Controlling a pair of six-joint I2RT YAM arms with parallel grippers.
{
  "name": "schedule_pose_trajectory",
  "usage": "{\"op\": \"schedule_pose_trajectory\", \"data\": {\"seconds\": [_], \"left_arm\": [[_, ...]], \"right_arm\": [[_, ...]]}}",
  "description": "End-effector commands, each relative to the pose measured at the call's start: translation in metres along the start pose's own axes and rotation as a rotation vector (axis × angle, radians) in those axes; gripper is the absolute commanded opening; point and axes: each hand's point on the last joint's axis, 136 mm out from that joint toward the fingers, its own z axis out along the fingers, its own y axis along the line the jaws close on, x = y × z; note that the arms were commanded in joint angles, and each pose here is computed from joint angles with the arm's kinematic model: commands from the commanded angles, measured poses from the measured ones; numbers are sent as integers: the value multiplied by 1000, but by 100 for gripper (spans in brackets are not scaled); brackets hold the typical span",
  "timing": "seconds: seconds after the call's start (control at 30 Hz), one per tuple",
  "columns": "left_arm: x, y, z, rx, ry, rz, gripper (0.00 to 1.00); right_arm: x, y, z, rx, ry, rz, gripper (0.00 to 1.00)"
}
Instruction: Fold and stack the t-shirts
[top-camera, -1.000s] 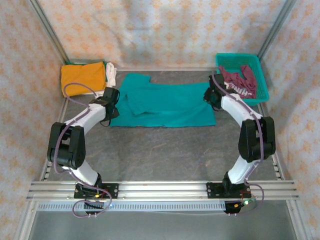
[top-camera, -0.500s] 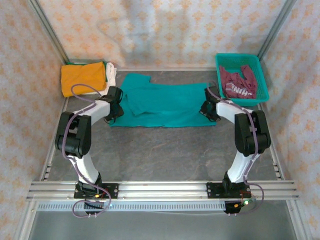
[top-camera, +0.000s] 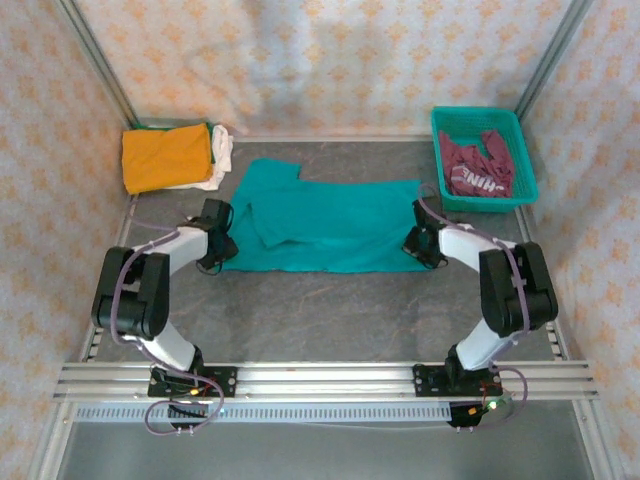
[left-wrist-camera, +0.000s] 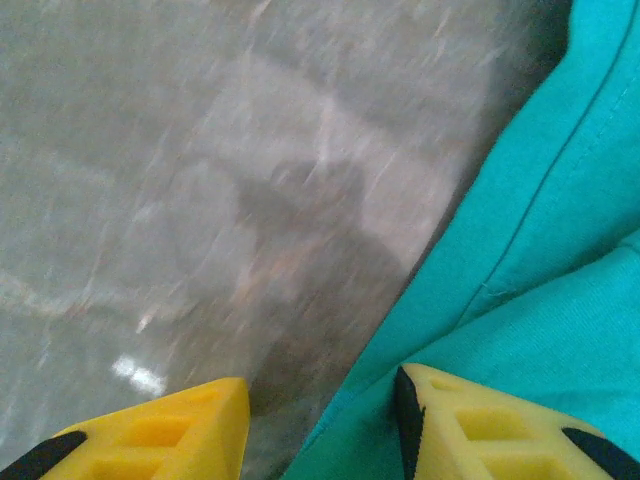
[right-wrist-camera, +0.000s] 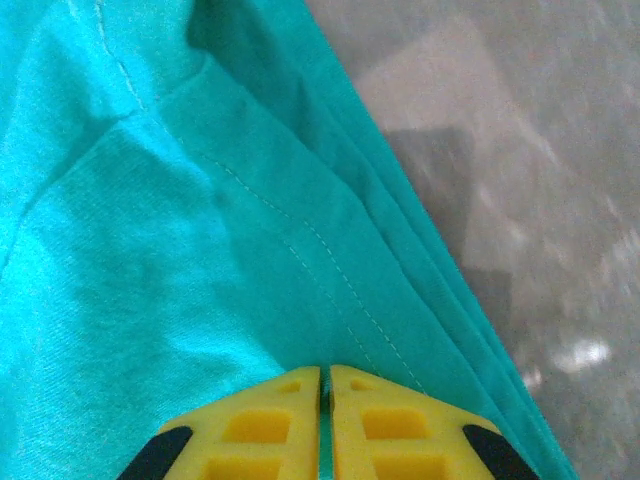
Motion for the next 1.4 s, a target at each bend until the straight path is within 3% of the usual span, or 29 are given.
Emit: {"op": "schedule_pose_trajectory", "data": {"seconds": [0.0,0.17,0.3,0.43,0.77,1.13,1.3,1.37], "left_arm": [[32,31,-7,-86,90,6,43],[12,23,-35,-48,27,18,43],[-10,-9,-69,60,-26,47,44],[-10,-43,-90,125,-40,128,45],[19,-90,-53,195,82,176,47],[35,-102,-23,168,119,209,39],[33,-105,-22,167,106,211,27],[31,-107,-24,162,101,218,15]], "right_arm": [[31,-8,-10,25,78,-3,9],[18,12,-34,-40,16,6,12],[-9,30,-60,-87,-88,-8,15],[-26,47,-77,-151,-181,-12,17],[-42,72,-76,-256,-265,37,18],[-43,80,-63,-258,-247,28,20],[-43,78,-61,-251,-246,27,20],[-42,80,-60,-256,-242,26,21]]}}
